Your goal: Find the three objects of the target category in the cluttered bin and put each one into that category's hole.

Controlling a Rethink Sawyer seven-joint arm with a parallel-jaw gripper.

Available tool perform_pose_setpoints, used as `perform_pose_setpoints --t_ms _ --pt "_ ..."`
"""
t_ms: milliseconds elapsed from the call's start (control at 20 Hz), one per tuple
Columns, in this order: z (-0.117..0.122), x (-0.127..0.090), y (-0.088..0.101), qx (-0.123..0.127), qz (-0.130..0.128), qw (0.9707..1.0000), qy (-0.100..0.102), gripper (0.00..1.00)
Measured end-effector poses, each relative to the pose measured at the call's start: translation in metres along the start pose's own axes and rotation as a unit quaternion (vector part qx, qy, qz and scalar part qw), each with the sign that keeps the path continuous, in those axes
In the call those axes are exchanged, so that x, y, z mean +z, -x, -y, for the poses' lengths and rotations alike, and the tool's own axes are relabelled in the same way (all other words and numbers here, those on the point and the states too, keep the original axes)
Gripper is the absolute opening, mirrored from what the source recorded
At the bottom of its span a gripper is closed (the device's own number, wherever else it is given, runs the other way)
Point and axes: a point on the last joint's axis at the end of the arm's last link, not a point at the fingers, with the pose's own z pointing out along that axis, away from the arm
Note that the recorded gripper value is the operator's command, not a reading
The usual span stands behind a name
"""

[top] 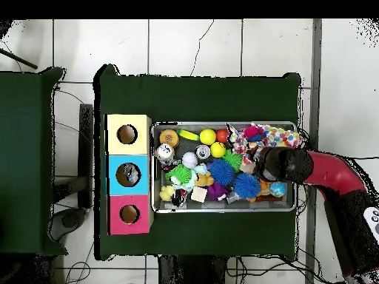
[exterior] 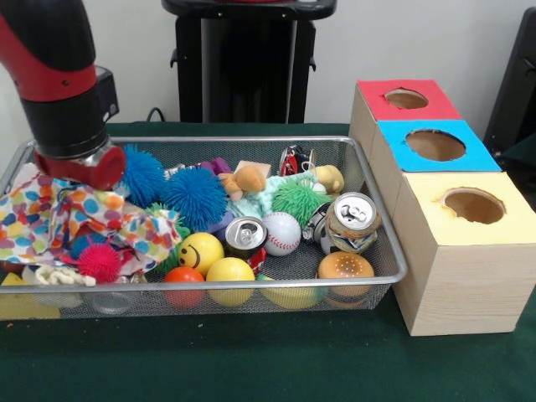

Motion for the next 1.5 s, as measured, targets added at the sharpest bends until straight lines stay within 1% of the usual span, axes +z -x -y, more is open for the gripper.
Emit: perform_pose_setpoints --t_ms 150,250,350,500,850,900,1300,1500 --pt "0.005 0.002 0.015 -0.031 -0.006 0.9995 -0.001 1.00" --pt "0.009 0.003 0.023 -0.058 -0.016 0.9982 -0.004 1.00" --pt "0.009 0.003 0.024 -0.067 -0.019 0.9976 -0.004 1.00" --pt "0.010 0.002 0.029 -0.089 -0.023 0.9958 -0.004 1.00" --pt "0.011 0.003 0.031 -0.094 -0.021 0.9954 -0.004 1.00" --pt "0.012 0.003 0.031 -0.093 -0.021 0.9954 -0.004 0.00" --pt "0.018 0.002 0.033 -0.088 -0.017 0.9959 -0.002 0.00" --pt "0.019 0.002 0.036 -0.088 -0.004 0.9961 -0.002 0.00"
